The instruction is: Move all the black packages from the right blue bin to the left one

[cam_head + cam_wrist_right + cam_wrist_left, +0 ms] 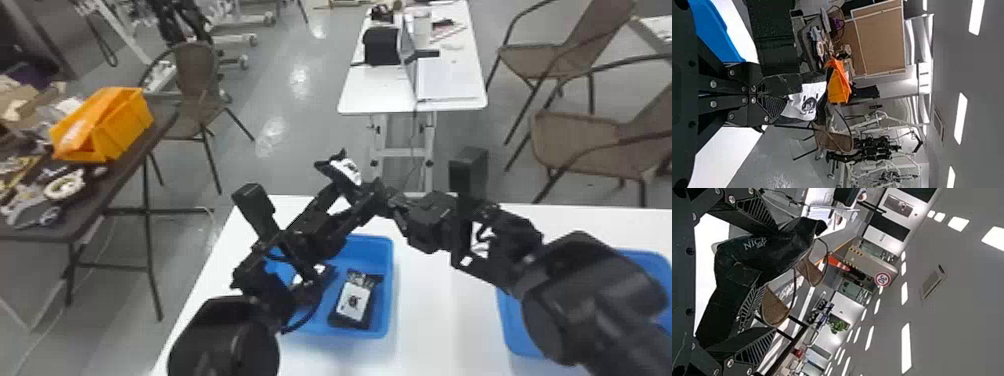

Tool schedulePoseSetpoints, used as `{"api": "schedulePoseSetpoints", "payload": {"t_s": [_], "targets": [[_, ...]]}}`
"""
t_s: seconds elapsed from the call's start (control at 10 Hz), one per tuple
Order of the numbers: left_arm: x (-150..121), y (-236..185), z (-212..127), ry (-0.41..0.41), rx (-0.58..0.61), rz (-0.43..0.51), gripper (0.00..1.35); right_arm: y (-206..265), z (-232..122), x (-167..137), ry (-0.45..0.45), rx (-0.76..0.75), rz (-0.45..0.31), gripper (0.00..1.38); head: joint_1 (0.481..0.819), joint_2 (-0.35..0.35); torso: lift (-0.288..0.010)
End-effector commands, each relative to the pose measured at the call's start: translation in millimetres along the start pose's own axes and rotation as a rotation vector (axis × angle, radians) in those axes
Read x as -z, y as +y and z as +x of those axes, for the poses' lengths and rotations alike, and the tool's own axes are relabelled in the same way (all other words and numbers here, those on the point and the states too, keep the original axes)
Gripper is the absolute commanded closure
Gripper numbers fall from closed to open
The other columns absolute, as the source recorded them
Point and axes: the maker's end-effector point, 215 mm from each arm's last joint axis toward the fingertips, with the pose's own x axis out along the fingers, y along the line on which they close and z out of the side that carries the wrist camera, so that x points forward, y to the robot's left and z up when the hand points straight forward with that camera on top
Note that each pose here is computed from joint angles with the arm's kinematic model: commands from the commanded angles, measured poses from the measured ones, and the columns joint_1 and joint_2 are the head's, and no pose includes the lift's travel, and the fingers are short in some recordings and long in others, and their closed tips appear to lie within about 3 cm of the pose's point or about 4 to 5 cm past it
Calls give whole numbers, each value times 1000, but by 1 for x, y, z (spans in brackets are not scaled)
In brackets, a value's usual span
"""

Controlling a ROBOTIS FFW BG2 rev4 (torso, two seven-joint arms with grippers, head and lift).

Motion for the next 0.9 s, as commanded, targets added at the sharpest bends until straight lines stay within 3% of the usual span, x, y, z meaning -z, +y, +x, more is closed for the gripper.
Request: {"api": "schedulePoseSetpoints", "payload": {"t_s": [0.0, 0.1, 0.2, 0.8], "targets": [[-1, 4, 2, -10, -10, 12, 217, 1, 1, 1, 4, -4, 1, 1239, 695, 218, 0], [-3, 9, 1, -10, -23, 37, 737, 0, 0, 2, 4, -2, 5, 1239, 695, 217, 0], [3, 8, 0, -3, -31, -1, 1253, -1, 0, 3, 5, -1, 8, 1239, 695, 220, 0], [-14, 14, -12, -117, -83, -14, 1217, 0, 0, 10, 6, 1, 31, 1228, 695, 234, 0]]}}
